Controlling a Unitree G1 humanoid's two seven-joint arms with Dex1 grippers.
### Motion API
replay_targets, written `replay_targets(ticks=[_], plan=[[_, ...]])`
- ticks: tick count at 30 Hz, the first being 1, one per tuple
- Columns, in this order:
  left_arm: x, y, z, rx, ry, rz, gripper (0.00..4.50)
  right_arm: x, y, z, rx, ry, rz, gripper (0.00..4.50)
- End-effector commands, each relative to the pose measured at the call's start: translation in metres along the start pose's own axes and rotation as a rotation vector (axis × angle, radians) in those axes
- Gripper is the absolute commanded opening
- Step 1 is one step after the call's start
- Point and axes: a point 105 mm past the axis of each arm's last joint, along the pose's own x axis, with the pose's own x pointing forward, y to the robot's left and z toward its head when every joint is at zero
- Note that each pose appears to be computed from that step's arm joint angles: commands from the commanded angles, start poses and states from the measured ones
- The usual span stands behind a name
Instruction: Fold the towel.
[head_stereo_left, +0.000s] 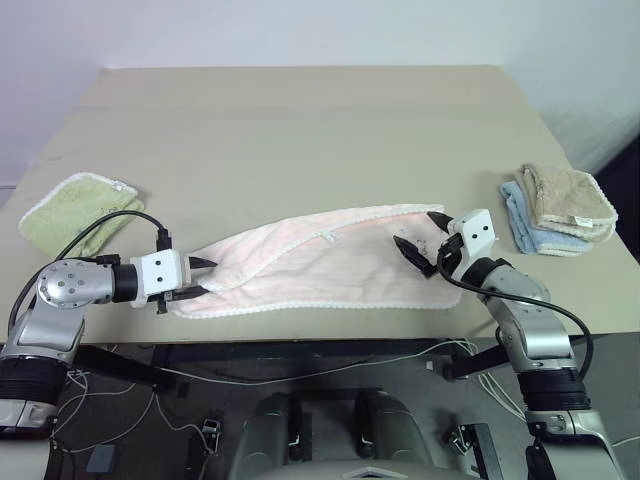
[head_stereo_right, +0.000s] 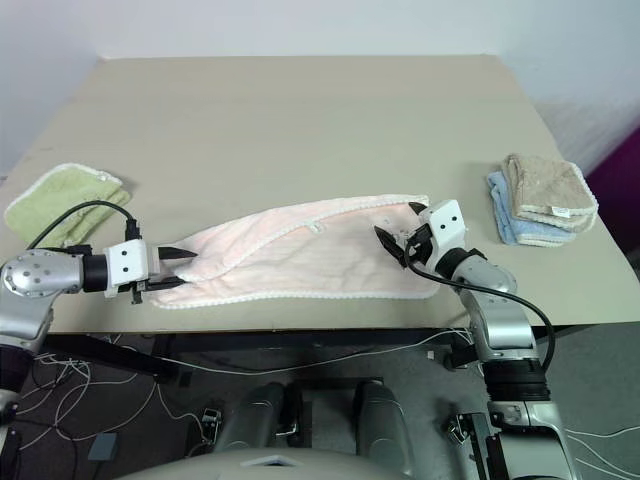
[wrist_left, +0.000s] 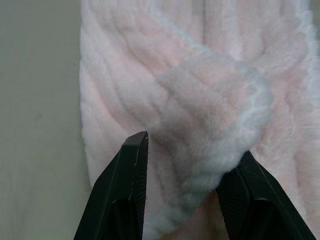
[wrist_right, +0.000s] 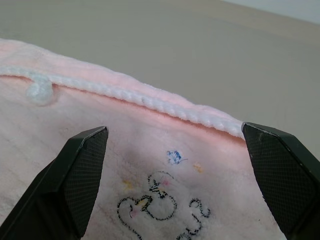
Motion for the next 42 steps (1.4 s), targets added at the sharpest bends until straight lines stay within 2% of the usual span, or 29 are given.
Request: replay_targets(ticks=[1,9,12,16,21,25,34,42], plan=[[-0.009,0.006,0.012,0.087,0.000,0.032,1.97,0.000,0.001,0.012,-0.023,-0.039,-0.001,4.50],[-0.003,0.000,0.012,0.138,0.024,0.030,1.97,0.003,0.002,0.013,-0.023,-0.044,0.007,4.50],[-0.003,0.000,0.014,0.121,-0.003,0.043,1.37,0.003,0.002,0.013,-0.025,-0.044,0.006,4.50],[-0.005,0.001,0.015,0.095,-0.030,0.057,0.05,0.002,0.001,0.014,-0.030,-0.043,0.003,4.50],[-0.008,0.013,0.023,-0.045,-0.136,0.166,0.05,0.001,-0.005,0.020,-0.109,-0.030,-0.005,4.50],[-0.008,0.013,0.014,-0.149,-0.119,0.208,0.05,0.004,-0.031,0.025,-0.238,0.047,-0.056,4.50],[-0.011,0.003,-0.001,-0.180,-0.064,0.224,0.05,0.018,-0.074,0.024,-0.462,0.194,-0.028,4.50],[-0.013,0.001,0.003,-0.181,-0.068,0.239,0.05,0.032,-0.083,0.013,-0.616,0.271,0.027,4.50]])
